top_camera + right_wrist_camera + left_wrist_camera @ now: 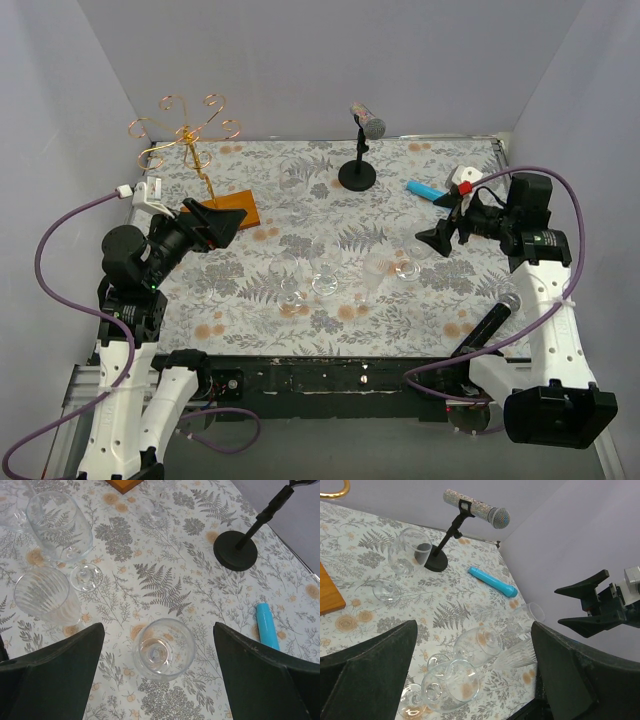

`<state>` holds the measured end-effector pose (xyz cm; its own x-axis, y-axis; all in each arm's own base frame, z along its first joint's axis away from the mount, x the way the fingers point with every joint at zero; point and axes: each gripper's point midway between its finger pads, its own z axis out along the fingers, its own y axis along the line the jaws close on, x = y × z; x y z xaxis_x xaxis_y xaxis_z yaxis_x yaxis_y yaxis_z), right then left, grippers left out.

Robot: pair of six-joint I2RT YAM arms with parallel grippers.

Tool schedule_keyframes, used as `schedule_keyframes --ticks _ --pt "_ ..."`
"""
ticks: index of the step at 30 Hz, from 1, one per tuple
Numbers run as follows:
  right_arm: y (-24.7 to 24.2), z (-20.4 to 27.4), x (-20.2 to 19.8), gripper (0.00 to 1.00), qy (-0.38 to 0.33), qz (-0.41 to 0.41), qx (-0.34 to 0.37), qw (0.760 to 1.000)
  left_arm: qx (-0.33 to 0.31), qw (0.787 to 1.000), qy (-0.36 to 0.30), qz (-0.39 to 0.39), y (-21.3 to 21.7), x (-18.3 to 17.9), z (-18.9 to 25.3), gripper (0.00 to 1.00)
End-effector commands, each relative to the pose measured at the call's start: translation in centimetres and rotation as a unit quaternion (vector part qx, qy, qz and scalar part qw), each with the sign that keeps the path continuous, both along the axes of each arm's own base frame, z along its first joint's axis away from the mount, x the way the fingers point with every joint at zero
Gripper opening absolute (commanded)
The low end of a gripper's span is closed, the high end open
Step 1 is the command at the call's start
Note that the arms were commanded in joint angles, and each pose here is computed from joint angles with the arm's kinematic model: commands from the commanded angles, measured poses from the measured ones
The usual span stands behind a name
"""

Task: Place the wine glass upside down on the wine glass rack
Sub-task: Pick up the wine glass at the center of the board.

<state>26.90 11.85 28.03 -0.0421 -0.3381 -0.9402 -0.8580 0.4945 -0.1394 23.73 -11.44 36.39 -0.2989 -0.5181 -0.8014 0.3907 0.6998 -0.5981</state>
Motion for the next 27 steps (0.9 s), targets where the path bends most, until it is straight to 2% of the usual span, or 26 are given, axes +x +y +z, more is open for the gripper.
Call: schedule_keyframes --ticks 1,5,9,18,23,27 --pt "1.0 1.5 -0.6 0.98 -0.036 0.046 -0.012 0.998 -0.005 1.000 -0.021 -0.012 -0.3 -0.5 1.6 0.98" --pt "1.6 1.5 -1.0 0.98 -0.044 0.075 -0.021 0.996 -0.006 1.000 -0.017 -0.014 -0.4 -0.4 1.4 0.98" --pt "3.7 1.4 -2.6 0.98 -0.064 0.151 -0.040 0.986 -0.012 1.000 -0.012 -0.022 -0.7 -0.5 1.4 0.98" --pt "8.5 -0.8 -5.0 0.95 -0.091 0.312 -0.101 0.940 -0.018 0.999 -0.003 -0.028 -0.8 -0.8 0.8 0.98" --pt "10.6 -1.4 -6.3 0.86 -0.087 0.355 -0.115 0.924 -0.017 1.000 -0.002 -0.026 -0.8 -1.0 1.0 0.98" --pt "10.6 -1.4 -6.2 0.80 -0.085 0.342 -0.116 0.928 -0.016 1.000 -0.001 -0.024 -0.7 -1.1 1.0 0.98"
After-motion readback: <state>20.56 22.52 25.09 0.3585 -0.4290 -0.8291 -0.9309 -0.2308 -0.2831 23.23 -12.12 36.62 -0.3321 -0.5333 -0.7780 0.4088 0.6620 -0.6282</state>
